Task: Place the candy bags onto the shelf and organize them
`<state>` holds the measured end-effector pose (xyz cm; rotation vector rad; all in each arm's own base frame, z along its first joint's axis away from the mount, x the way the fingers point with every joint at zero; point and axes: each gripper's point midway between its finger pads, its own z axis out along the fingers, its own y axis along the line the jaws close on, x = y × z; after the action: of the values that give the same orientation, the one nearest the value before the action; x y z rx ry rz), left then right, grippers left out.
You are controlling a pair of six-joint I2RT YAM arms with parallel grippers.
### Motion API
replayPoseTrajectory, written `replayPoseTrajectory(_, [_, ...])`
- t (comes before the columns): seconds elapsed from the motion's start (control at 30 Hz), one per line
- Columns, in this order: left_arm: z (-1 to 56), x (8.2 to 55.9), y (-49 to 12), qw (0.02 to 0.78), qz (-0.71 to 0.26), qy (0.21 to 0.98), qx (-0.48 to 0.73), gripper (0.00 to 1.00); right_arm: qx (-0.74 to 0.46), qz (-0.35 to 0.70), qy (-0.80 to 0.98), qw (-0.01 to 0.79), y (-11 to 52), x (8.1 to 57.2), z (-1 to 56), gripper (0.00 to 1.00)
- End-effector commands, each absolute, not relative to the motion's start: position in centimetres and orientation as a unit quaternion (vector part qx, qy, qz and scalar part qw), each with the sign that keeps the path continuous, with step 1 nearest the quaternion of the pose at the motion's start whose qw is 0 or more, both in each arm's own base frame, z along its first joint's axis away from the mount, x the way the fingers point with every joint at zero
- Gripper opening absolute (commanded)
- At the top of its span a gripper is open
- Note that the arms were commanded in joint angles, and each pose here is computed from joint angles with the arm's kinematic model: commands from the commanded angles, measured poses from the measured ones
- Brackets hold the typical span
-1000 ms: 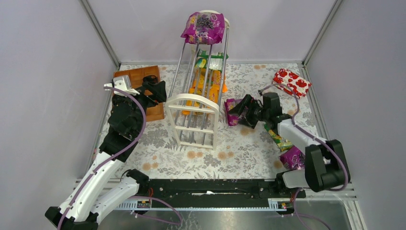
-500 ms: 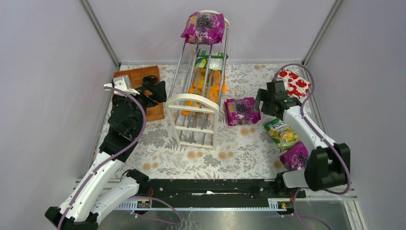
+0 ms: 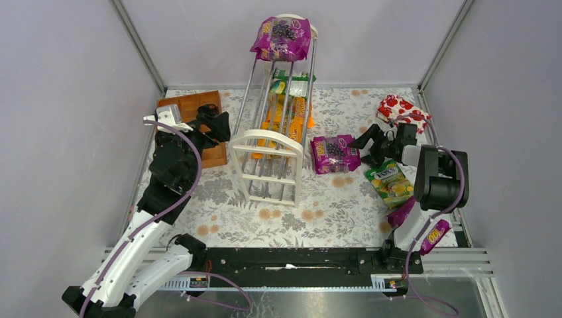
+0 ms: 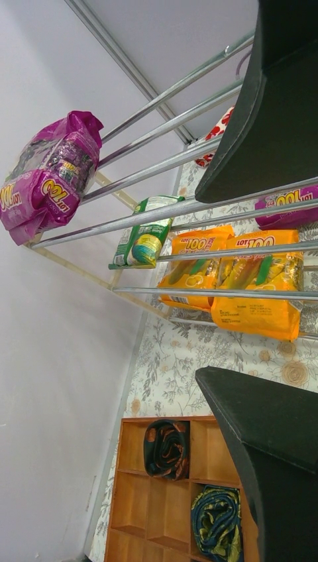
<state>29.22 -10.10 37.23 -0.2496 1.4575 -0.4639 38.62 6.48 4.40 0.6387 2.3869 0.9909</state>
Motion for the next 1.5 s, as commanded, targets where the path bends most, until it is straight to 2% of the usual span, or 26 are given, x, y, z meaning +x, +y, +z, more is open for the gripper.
replayPoseTrajectory(0.0, [38.3, 28.8, -10.1, 0.723, -0.220, 0.645, -0.109, 0.99, 0.188, 0.472, 0.827, 0.239, 9.1, 39.4, 5.9, 1.00])
replayPoseTrajectory(0.2, [38.3, 28.8, -10.1, 0.723, -0.221, 0.646, -0.108, 0.99, 0.195, 0.515, 0.810, 0.201, 10.2, 38.9, 4.0, 1.00])
replayPoseTrajectory(0.4, [38.0, 29.0, -10.4, 0.719, -0.223, 0.650, -0.106, 0.99, 0.171, 0.535, 0.808, 0.178, 12.2, 37.7, 3.8, 0.89])
replayPoseTrajectory(0.53, [37.8, 29.1, -10.5, 0.717, -0.223, 0.652, -0.106, 0.99, 0.164, 0.536, 0.808, 0.184, 12.5, 37.3, 4.5, 0.70])
replayPoseTrajectory(0.73, [37.9, 29.1, -10.5, 0.717, -0.224, 0.651, -0.106, 0.99, 0.165, 0.552, 0.790, 0.208, 12.7, 36.8, 7.2, 0.48])
replayPoseTrajectory(0.83, [37.8, 29.1, -10.6, 0.716, -0.225, 0.652, -0.106, 0.99, 0.169, 0.556, 0.782, 0.227, 12.6, 36.3, 8.7, 0.34])
replayPoseTrajectory(1.07, [37.9, 29.0, -10.5, 0.718, -0.225, 0.650, -0.107, 0.99, 0.194, 0.542, 0.776, 0.259, 11.3, 34.7, 10.6, 0.19])
replayPoseTrajectory(1.2, [38.1, 28.8, -10.3, 0.720, -0.224, 0.648, -0.109, 0.99, 0.191, 0.498, 0.798, 0.281, 9.8, 33.4, 11.6, 0.15])
replayPoseTrajectory(1.3, [38.4, 28.6, -10.2, 0.723, -0.227, 0.644, -0.110, 0.99, 0.174, 0.411, 0.840, 0.307, 8.0, 32.4, 12.7, 0.12])
replayPoseTrajectory(1.47, [38.7, 28.3, -10.1, 0.724, -0.231, 0.640, -0.110, 0.99, 0.161, 0.297, 0.856, 0.392, 4.9, 31.7, 18.6, 0.06])
